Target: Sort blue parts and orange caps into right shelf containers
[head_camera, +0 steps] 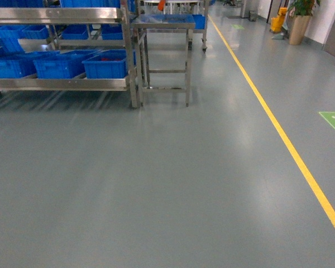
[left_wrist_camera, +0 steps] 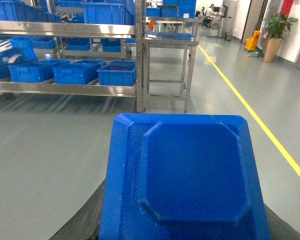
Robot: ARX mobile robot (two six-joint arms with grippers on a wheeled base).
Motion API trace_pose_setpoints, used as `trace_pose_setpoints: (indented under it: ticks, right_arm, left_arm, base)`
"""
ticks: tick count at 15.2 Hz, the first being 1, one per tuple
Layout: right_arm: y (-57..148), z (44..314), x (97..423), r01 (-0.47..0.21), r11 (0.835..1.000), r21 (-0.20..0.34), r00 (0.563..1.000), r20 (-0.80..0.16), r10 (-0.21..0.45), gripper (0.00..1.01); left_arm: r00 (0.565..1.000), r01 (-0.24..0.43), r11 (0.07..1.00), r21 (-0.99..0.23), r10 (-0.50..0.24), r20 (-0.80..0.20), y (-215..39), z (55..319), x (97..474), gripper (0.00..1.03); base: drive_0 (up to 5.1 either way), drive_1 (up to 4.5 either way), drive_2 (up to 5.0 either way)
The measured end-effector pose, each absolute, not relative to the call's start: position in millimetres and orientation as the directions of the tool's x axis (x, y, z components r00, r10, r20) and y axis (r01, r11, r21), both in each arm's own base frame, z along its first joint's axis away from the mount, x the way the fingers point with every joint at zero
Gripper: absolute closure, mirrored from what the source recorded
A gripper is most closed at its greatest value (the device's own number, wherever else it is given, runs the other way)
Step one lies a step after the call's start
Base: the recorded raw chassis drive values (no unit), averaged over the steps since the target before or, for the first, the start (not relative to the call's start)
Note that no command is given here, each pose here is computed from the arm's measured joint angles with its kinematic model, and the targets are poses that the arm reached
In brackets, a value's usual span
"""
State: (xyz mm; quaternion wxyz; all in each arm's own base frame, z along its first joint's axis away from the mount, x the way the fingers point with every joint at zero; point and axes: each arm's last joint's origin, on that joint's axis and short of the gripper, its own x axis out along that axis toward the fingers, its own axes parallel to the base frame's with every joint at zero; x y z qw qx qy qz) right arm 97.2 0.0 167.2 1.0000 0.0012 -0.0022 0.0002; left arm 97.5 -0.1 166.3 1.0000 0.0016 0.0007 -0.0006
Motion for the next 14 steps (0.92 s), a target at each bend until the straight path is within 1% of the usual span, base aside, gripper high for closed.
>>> trace_pose_setpoints:
  ticks: [14]
  right_arm:
    - [0.0, 167.3, 97.2, 0.0, 1.0, 0.002, 1.0, 0.005, 0.0, 0.57]
  left_arm:
    - [1.0, 0.001, 1.0, 0.003, -0.001, -0.001, -0.1, 166.3, 97.5, 0.61]
  base:
    - [0.1, 4.39, -4.3]
